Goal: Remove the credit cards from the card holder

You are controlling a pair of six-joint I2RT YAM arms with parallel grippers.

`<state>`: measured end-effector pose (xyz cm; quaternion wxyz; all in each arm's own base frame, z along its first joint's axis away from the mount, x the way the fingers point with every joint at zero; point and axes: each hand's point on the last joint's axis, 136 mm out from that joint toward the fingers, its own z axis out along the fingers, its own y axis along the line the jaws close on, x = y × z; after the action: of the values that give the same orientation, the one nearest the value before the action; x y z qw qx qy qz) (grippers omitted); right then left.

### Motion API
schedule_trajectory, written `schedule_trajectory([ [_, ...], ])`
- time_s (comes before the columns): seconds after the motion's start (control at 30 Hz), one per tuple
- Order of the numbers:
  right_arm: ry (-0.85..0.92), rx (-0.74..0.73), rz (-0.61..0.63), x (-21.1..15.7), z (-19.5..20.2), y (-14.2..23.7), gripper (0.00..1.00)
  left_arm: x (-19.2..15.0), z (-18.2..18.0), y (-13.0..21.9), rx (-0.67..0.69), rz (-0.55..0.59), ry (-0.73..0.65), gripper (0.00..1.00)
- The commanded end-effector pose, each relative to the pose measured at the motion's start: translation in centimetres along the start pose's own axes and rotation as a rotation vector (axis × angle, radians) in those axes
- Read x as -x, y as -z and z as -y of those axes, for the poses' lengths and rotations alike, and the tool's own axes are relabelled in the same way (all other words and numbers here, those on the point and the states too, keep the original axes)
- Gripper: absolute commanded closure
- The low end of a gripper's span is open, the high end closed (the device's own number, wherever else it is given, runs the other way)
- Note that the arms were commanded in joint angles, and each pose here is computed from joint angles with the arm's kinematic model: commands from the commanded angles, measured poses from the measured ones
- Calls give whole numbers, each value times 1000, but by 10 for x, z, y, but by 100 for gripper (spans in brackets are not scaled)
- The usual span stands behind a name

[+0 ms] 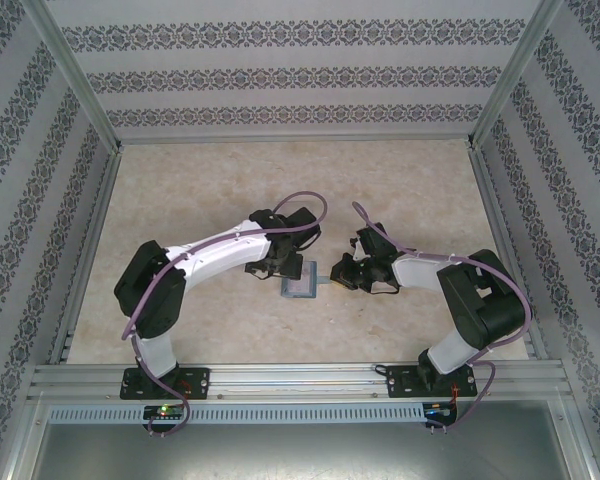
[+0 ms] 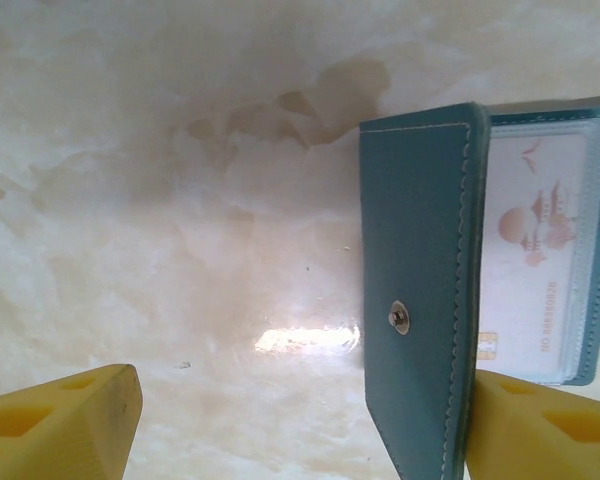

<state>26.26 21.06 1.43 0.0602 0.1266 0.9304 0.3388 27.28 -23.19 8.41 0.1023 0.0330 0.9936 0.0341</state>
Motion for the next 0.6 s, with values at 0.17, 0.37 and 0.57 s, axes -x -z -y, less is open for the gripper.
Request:
schedule_trajectory([
  [0.17, 12, -95, -9, -8, 9, -6, 91, 5, -16, 5, -14, 28, 29, 20],
  [0.37, 23, -105, -10, -8, 5, -6, 91, 8, -22, 11, -57, 68, 47, 19],
  [0.57, 25, -115, -7, -8, 5, -5, 91, 17, -7, 21, -173, 114, 47, 17],
])
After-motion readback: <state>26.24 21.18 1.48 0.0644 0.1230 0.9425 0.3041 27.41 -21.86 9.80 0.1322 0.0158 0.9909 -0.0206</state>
